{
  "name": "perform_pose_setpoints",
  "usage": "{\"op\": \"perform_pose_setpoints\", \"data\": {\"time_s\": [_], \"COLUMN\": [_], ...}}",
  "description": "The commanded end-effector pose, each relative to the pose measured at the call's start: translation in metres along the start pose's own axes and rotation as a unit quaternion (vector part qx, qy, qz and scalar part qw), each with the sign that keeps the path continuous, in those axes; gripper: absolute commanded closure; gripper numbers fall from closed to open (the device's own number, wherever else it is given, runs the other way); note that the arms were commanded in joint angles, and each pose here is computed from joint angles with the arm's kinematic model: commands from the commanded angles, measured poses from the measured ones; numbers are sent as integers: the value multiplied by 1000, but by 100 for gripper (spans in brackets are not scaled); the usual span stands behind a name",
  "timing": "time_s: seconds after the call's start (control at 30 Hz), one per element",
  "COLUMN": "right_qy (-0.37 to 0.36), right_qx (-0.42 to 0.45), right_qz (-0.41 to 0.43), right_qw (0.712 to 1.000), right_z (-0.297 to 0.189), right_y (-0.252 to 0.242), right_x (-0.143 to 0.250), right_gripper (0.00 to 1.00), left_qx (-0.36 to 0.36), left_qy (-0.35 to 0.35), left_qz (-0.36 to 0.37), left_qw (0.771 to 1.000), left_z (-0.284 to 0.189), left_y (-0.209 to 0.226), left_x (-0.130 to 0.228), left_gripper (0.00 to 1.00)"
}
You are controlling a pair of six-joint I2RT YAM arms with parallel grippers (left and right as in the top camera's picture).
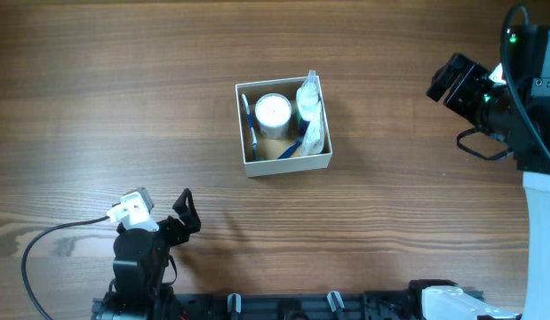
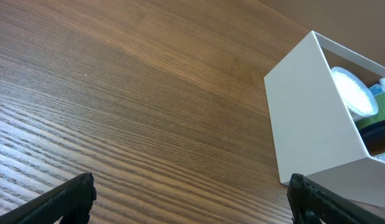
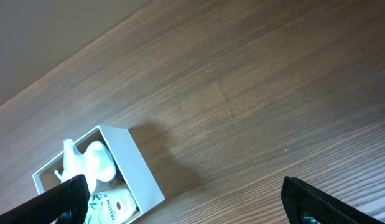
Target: Pack container
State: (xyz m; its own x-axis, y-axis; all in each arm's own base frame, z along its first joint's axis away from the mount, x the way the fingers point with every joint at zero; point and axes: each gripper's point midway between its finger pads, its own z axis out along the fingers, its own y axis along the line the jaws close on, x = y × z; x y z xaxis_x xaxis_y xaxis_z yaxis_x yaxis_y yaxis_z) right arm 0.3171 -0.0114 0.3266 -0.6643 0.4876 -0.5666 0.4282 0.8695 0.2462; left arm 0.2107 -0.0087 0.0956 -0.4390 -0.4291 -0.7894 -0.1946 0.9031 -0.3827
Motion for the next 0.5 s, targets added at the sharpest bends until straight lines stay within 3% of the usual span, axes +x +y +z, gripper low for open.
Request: {"op": "perform_pose_setpoints", "data": {"time_s": [0.0, 0.17, 0.3, 0.47], "right_qy": [1, -14, -91, -183], "right_qx": [-1, -10, 4, -98], "right_qz": [3, 5, 3, -151], "right_qw": [1000, 1000, 996, 966], "right_z": [2, -12, -40, -65], "right_y": [1, -1, -18, 8], "right_x": [-1, 0, -10, -5], "right_gripper": [0, 0, 0, 0], "left_qx": [5, 5, 5, 5], "left_qy": [-4, -4, -4, -4], "left_qz": [-3, -3, -3, -3], "left_qw": [1000, 1000, 1000, 1000], "left_z": [0, 0, 0, 0], "left_y": [-1, -1, -1, -1], "left_x": [-1, -1, -1, -1], "left_gripper": [0, 0, 0, 0]}}
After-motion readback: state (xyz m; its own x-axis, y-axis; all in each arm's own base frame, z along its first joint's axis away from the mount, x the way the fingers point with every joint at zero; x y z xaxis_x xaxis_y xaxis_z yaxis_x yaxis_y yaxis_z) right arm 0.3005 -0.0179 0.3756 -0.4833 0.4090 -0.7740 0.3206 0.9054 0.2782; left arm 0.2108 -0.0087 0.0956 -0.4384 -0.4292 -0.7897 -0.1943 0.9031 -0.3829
